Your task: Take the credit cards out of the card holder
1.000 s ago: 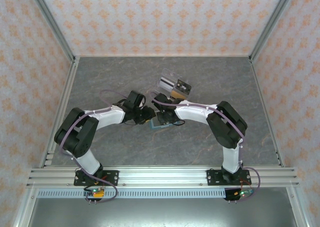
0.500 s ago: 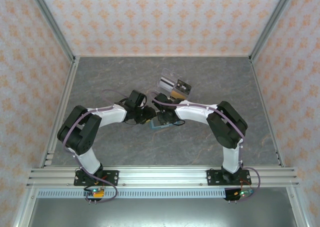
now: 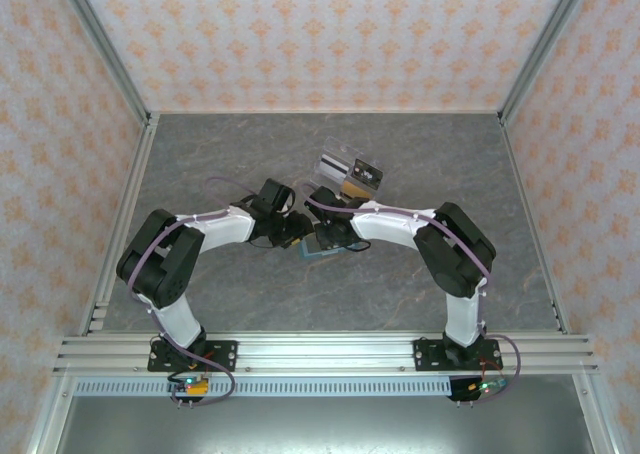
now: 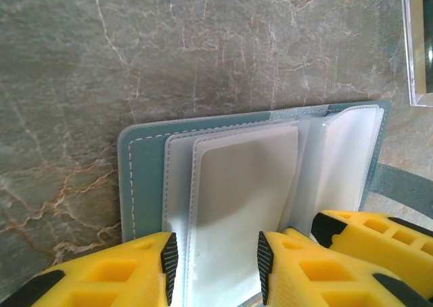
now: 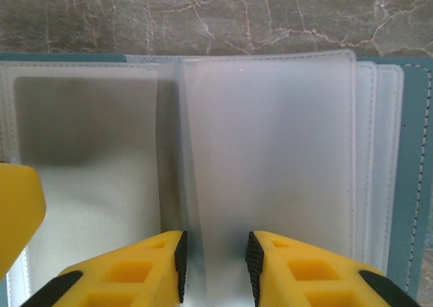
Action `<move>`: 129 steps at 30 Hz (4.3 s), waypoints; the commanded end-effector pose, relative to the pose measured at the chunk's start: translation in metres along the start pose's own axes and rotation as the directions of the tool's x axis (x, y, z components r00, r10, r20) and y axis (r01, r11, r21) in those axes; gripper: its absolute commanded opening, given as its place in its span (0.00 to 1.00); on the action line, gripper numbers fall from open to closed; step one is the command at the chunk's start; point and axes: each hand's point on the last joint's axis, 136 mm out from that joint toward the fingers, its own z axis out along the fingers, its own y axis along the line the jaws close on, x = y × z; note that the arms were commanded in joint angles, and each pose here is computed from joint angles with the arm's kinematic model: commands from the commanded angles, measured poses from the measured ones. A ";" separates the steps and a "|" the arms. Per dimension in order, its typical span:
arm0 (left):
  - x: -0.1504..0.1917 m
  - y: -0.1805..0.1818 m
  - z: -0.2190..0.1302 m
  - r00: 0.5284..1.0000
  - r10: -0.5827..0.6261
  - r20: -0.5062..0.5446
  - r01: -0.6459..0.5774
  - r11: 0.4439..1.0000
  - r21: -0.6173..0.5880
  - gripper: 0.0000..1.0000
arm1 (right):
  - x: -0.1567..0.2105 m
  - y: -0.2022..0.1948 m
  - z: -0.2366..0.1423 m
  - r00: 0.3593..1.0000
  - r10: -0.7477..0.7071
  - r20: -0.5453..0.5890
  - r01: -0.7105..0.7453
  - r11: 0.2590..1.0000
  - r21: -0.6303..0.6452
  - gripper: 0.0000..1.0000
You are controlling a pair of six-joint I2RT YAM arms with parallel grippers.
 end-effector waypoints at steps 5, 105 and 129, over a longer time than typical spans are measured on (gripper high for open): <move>0.006 -0.009 0.009 0.999 0.036 -0.036 -0.036 0.999 0.016 0.38 | 0.039 -0.026 0.025 0.991 0.026 -0.133 -0.015 0.997 0.077 0.32; 0.004 -0.007 0.010 0.999 0.035 -0.041 -0.029 0.990 0.139 0.28 | 0.000 -0.013 0.000 0.988 0.148 -0.033 -0.150 0.986 -0.078 0.32; 0.003 -0.015 0.017 0.997 0.041 -0.061 -0.029 0.983 0.181 0.19 | 0.005 -0.014 0.004 0.987 0.150 -0.053 -0.153 0.986 -0.073 0.29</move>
